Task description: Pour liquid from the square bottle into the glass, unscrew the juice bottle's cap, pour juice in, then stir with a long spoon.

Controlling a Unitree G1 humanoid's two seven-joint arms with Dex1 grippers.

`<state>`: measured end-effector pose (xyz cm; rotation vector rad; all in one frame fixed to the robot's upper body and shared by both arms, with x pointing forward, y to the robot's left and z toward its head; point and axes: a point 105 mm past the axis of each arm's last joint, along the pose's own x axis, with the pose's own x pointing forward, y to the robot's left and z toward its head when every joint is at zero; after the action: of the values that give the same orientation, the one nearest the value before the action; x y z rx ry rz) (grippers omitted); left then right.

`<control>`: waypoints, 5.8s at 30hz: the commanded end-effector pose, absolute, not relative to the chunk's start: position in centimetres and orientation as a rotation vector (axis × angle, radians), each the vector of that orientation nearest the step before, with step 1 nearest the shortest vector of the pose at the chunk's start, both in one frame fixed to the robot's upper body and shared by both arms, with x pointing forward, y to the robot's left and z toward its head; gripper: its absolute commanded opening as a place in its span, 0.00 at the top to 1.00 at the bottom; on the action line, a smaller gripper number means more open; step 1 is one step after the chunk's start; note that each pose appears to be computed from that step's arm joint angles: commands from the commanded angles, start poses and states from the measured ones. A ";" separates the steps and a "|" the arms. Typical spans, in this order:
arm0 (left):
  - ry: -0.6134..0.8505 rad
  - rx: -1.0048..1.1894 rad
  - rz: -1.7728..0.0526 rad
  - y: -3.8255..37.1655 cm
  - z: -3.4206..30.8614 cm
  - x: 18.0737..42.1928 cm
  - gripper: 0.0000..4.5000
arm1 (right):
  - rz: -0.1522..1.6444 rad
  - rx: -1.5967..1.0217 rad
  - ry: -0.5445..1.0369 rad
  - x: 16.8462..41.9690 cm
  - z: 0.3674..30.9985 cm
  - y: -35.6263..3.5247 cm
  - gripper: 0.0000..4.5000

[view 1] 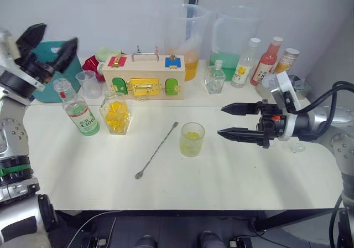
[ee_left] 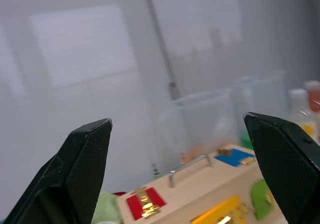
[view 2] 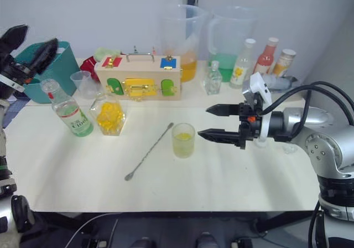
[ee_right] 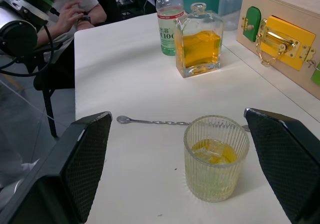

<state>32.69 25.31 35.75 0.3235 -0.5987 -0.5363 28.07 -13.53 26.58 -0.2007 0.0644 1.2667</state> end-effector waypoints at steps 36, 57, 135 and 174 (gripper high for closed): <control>0.164 0.258 -0.523 34.9 14.1 24.5 0.01 | 0.651 -0.216 0.121 26.5 17.8 -31.3 0.00; 0.120 0.175 -0.557 29.0 14.1 23.7 0.01 | 0.919 -0.161 0.152 26.8 19.3 -26.0 0.00; 0.475 0.491 -0.878 23.1 11.4 28.9 0.40 | 1.130 -0.136 0.207 24.7 17.2 -19.2 0.00; 0.294 0.231 -0.904 21.3 18.7 31.5 0.99 | 1.119 -0.126 0.114 25.8 19.7 -18.2 0.00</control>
<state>31.61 21.68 16.78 0.2374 0.3656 -0.8992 25.87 -18.39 18.69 -0.1146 0.1495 1.1069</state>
